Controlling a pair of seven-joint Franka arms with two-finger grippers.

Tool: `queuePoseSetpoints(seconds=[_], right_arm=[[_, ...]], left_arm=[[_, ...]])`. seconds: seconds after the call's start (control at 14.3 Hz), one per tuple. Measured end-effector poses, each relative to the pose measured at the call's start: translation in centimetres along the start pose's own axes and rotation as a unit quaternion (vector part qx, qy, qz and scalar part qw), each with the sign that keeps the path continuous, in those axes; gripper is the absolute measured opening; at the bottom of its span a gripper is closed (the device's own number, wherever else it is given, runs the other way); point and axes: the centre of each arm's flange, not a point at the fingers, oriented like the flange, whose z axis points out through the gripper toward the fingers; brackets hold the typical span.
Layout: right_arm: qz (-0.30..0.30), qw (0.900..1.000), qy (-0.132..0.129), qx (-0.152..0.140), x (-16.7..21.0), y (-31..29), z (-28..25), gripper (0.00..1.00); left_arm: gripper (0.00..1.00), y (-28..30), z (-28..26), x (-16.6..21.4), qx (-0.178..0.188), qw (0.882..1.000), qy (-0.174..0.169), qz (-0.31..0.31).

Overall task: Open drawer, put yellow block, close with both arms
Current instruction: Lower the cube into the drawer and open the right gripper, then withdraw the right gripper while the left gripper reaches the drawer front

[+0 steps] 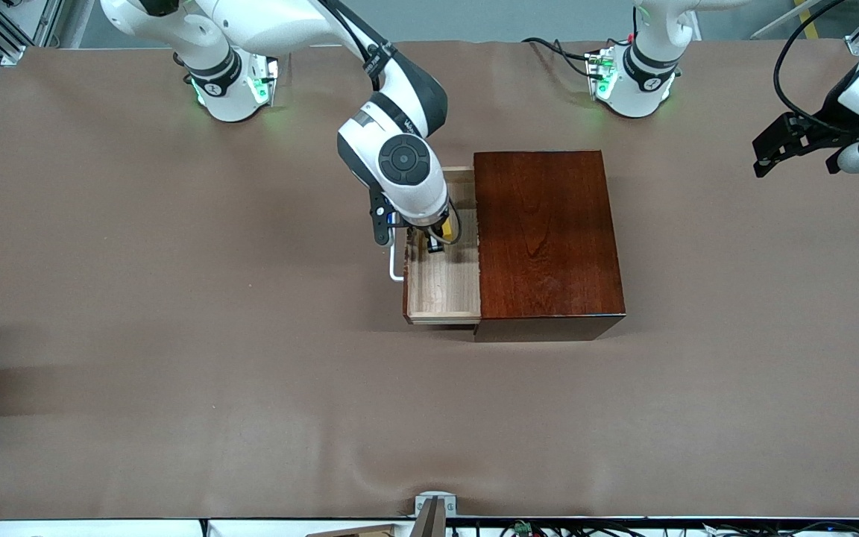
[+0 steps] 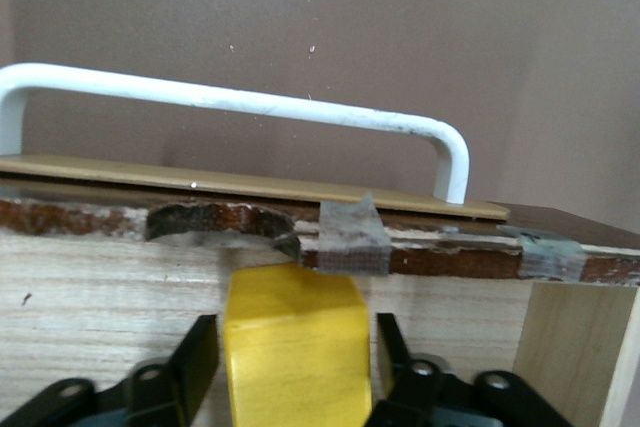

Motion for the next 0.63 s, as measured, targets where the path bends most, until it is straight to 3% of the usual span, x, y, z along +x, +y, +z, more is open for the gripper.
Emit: queuePoseSetpoints(seconds=[0.14,0.42,0.63], right_arm=[[0.004,1.000,-0.002,0.006,0.3,-0.6,-0.7,0.98],[0.019,1.000,-0.002,0.003,1.7,-2.4,-4.9,1.00],[0.035,0.999,-0.014,0.017,3.6,-4.4,-9.4,1.00]], left_arm=[[1.00,0.0,0.0,0.0,0.000,1.000,0.000,0.000],[1.00,-0.1,0.0,0.0,0.000,1.000,0.000,-0.001],[1.00,0.1,-0.1,0.0,0.000,1.000,0.001,-0.002]])
